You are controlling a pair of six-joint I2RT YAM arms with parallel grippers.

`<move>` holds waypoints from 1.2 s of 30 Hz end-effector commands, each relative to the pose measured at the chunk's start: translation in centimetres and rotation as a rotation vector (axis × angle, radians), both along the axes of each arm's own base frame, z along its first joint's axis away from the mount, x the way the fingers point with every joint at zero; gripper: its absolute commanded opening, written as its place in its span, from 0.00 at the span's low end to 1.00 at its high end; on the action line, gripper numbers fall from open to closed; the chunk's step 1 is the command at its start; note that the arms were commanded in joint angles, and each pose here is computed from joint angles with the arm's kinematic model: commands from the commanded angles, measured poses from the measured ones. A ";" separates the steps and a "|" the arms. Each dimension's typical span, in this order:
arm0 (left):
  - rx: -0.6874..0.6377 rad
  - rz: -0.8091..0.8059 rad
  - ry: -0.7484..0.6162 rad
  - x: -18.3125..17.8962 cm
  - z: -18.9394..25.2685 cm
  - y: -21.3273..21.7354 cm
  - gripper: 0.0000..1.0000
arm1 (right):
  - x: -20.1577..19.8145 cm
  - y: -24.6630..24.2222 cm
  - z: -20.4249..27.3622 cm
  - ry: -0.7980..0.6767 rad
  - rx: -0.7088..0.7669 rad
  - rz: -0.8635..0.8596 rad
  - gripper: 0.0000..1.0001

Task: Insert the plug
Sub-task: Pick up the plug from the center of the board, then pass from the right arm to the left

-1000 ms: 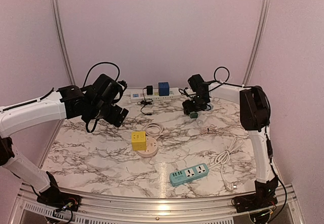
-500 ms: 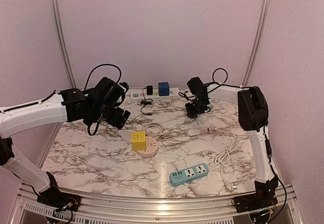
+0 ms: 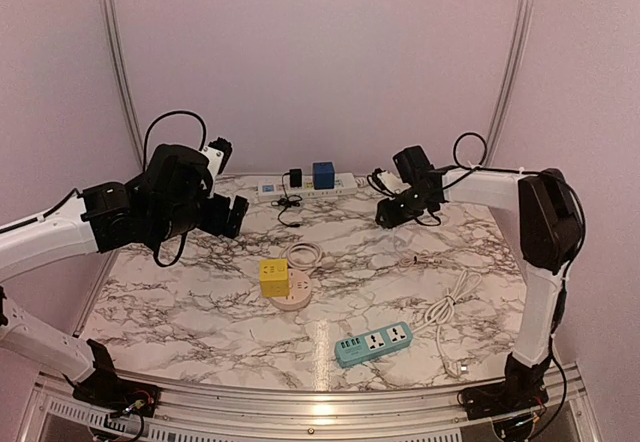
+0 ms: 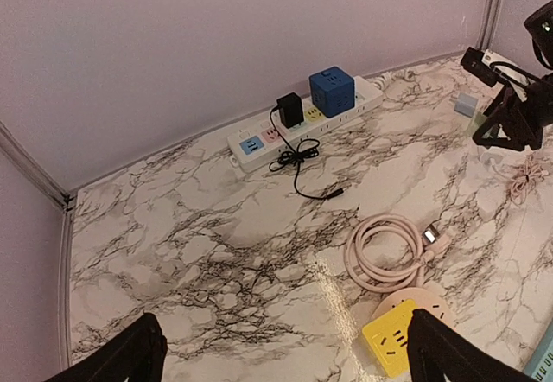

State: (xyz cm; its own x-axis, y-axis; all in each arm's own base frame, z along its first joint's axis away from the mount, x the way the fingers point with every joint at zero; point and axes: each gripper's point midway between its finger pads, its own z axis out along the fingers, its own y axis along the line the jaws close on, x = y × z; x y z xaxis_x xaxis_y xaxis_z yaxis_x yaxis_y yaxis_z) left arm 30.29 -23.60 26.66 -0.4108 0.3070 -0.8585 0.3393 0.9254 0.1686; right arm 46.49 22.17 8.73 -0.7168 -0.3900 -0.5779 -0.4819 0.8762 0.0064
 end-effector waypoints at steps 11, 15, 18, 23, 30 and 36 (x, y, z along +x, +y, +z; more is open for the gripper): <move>-0.307 -0.140 -0.038 -0.4 5.6 -4.5 0.99 | -5.5 6.7 12.1 -0.391 0.138 0.256 0.19; -0.362 -0.193 -0.053 -1.0 6.5 -5.0 0.99 | -8.2 7.4 14.4 -0.483 0.190 0.319 0.19; -0.378 -0.262 -0.033 -1.8 7.0 -6.0 0.99 | -10.5 7.5 15.2 -0.515 0.235 0.384 0.19; -0.368 -0.464 -0.009 -3.7 6.9 -8.6 0.99 | -14.2 8.6 15.6 -0.523 0.351 0.537 0.19; -0.464 -0.707 -0.091 -6.3 7.3 -11.5 0.99 | -21.3 10.3 18.9 -0.494 0.654 0.770 0.19; -0.511 -0.624 0.024 -3.9 7.3 -13.7 0.99 | -24.4 10.9 19.5 -0.646 0.559 0.876 0.20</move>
